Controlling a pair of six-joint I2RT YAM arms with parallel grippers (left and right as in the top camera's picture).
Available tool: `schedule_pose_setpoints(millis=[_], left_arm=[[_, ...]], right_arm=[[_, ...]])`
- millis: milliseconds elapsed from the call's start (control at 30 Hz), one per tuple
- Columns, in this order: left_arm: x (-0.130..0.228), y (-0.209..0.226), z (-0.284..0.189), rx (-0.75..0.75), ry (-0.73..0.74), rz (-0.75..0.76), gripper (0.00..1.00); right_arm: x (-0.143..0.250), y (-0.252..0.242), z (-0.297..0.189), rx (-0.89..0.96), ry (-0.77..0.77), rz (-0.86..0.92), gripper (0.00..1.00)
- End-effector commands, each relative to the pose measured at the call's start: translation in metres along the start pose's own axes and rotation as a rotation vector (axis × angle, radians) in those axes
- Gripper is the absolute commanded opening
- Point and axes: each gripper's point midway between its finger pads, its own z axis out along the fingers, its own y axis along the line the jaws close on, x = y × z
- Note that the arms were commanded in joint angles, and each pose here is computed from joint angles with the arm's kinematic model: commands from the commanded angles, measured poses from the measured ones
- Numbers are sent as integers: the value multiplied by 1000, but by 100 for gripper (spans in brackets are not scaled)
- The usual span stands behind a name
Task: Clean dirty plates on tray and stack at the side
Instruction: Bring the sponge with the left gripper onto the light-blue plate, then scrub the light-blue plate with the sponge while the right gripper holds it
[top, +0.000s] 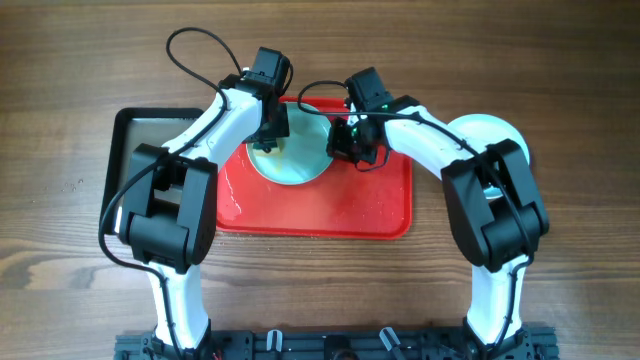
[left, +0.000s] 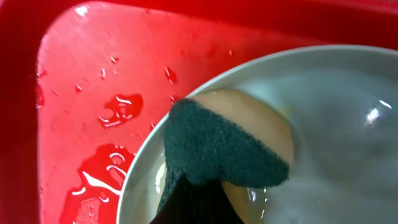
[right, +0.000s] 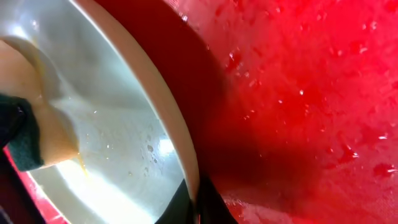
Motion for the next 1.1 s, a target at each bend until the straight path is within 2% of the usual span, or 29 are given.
schedule_pose_setpoints(millis=[0, 67, 233, 333, 400, 467, 567, 700, 767, 867, 967, 1000, 1067], left_arm=[[41, -25, 10, 187, 188, 135, 4], [67, -43, 0, 296, 278, 260, 4], [98, -81, -19, 494, 345, 442, 4], [91, -99, -18, 512, 286, 465, 4], [68, -110, -13, 495, 194, 383, 4], [47, -113, -9, 468, 117, 321, 4], [16, -100, 0, 344, -1, 221, 4], [-16, -45, 8, 11, -146, 57, 4], [-22, -28, 7, -73, -175, 34, 4], [-10, -3, 9, -150, -121, -47, 4], [28, 19, 10, -184, 60, -85, 4], [45, 19, 10, -136, 159, -42, 4], [64, -1, 7, 16, 268, 63, 4]], right_arm=[[18, -24, 17, -13, 100, 17, 4], [16, -23, 15, -34, 104, 21, 4], [16, -20, 15, -55, 108, 9, 4], [20, -18, 15, -70, 124, -4, 4], [21, -18, 15, -67, 128, -2, 4], [21, -18, 15, -66, 130, -1, 4], [22, -19, 15, -64, 132, 2, 4], [22, -19, 15, -62, 134, 3, 4], [22, -19, 15, -62, 134, 3, 4], [22, -20, 15, -58, 132, 4, 4], [21, -20, 15, -56, 130, 5, 4], [21, -20, 15, -56, 129, 5, 4], [21, -20, 15, -56, 130, 5, 4]])
